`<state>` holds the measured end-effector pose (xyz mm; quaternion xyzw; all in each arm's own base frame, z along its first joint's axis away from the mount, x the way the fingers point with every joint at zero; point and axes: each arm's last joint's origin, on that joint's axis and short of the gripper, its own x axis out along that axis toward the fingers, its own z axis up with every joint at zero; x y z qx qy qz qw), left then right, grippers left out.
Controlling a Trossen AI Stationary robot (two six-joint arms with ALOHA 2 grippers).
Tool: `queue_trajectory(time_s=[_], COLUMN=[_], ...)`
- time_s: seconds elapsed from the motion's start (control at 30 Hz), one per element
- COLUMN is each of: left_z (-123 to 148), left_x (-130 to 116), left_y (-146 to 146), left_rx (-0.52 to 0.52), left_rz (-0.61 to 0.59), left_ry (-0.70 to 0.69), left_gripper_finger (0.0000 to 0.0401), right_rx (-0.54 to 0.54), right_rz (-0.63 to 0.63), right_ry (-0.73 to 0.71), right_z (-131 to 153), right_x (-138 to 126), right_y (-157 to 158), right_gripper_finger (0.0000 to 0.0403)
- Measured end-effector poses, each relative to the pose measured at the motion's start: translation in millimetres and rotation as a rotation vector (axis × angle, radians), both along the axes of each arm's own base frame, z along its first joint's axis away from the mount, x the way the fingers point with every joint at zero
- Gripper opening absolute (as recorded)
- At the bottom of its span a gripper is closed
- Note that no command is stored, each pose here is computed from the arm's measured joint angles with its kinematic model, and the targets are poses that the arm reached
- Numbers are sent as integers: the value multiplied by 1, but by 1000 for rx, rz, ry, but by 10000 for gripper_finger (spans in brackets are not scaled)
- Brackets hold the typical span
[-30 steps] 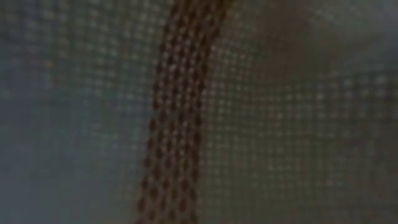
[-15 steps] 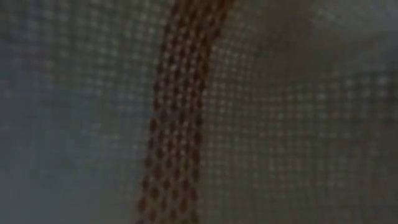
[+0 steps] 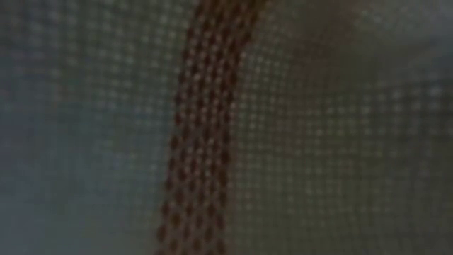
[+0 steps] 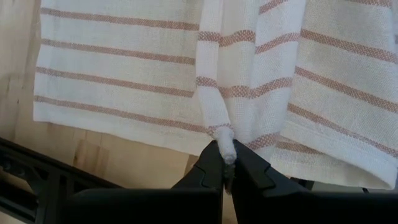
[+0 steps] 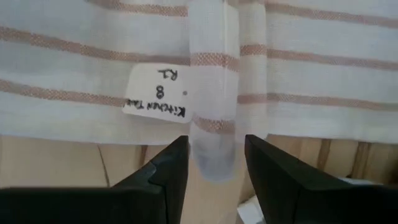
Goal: Fold towel
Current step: Fold the white towel
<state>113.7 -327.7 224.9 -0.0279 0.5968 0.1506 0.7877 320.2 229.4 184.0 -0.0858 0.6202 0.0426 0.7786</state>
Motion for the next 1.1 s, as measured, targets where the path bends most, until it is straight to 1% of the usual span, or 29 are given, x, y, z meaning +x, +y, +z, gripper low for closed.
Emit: queue_trajectory(time_s=[0.07, 0.1, 0.17, 0.23, 0.3, 0.4, 0.47, 0.57, 0.63, 0.77, 0.83, 0.93, 1.1], left_z=[0, 0, 0, 0, 0, 0, 0, 0, 1, 1, 1, 1, 1], left_x=[0, 0, 0, 0, -1, -1, -1, 0, 0, 0, 0, 0, 0], left_y=[0, 0, 0, -1, -1, -1, -1, 0, 0, 0, 0, 0, 0], left_rx=[-2, -2, -2, -7, -10, -8, -4, 11, 17, 15, 14, 13, 13], left_rz=[-1, -1, -1, 5, 15, 11, 1, -15, -21, -11, -8, -9, -9], left_ry=[-1, -2, -2, -5, -8, -7, -6, -22, -41, -47, -48, -48, -48], left_gripper_finger=[2, 2, 2, 2, 2, 2, 2, 2, 2, 2, 2, 2, 2], right_rx=[-26, -20, 50, 133, 153, 171, 183, 229, 216, 143, 97, 42, 56], right_rz=[-9, -10, 0, 24, 28, 28, 49, 84, 94, 25, -10, -18, -36], right_ry=[2, -15, -64, -74, -59, -52, -48, -84, -68, -44, -95, -147, -109], right_z=[-1, -3, -10, -19, -22, -20, -15, -8, -8, -8, -5, -6, -19], right_x=[-1, -1, 1, 0, -6, -16, -22, -26, -31, -35, -34, -29, -23], right_y=[-2, -1, 5, 12, 20, 33, 42, 57, 60, 51, 48, 45, 43], right_gripper_finger=[159, 159, 159, 159, 159, 159, 159, 159, 159, 159, 159, 159, 159])
